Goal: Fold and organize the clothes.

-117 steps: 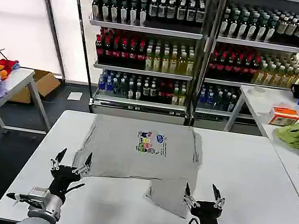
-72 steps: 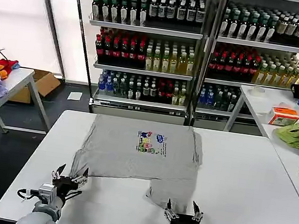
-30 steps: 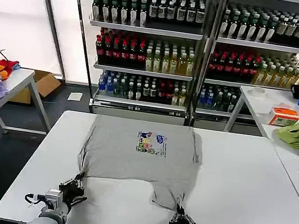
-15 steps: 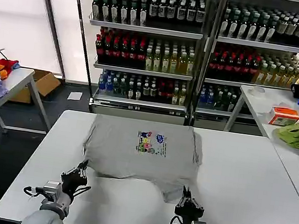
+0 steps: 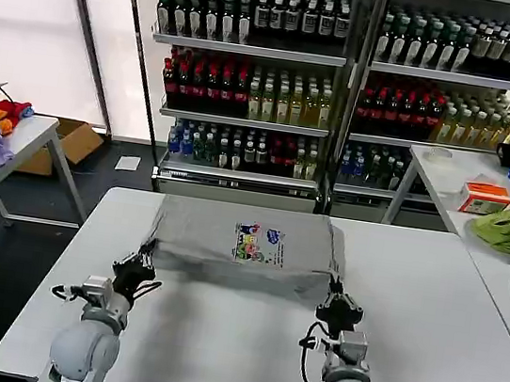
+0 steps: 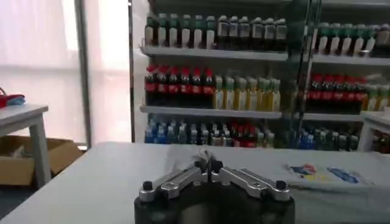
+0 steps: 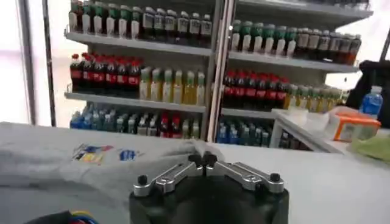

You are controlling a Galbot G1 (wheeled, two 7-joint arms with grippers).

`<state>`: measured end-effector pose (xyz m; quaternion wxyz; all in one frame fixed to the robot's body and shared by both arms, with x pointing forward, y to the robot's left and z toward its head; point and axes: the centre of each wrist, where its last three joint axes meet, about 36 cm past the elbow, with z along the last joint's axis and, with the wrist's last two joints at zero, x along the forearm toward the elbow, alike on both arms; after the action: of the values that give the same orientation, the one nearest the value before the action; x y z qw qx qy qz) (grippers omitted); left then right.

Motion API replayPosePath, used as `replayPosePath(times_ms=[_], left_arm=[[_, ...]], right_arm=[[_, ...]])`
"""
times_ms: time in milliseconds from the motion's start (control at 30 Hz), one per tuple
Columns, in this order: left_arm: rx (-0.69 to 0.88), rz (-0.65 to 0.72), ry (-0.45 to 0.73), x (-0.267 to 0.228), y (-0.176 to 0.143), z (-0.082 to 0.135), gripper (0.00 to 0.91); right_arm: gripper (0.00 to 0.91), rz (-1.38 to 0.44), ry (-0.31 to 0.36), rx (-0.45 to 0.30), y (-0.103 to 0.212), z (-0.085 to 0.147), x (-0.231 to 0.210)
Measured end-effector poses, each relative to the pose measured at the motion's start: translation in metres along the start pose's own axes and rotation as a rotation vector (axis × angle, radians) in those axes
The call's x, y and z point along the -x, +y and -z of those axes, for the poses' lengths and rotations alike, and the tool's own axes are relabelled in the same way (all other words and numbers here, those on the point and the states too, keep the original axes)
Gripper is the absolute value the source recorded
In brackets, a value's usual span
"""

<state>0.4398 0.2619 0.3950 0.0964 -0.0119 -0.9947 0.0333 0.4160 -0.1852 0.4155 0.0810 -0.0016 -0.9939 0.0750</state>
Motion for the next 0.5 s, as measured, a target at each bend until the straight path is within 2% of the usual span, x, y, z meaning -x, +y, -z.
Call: replayPosePath(times_ms=[300, 500], left_arm=[[-0.024, 0.021, -0.008, 0.043, 0.008, 0.002, 0.0], [-0.015, 0.027, 0.007, 0.063, 0.012, -0.001, 0.0]], right_arm=[[0.0, 0.009, -0.014, -0.021, 0.006, 0.006, 0.055], [0.0, 0.013, 0.007, -0.04, 0.012, 0.007, 0.084]])
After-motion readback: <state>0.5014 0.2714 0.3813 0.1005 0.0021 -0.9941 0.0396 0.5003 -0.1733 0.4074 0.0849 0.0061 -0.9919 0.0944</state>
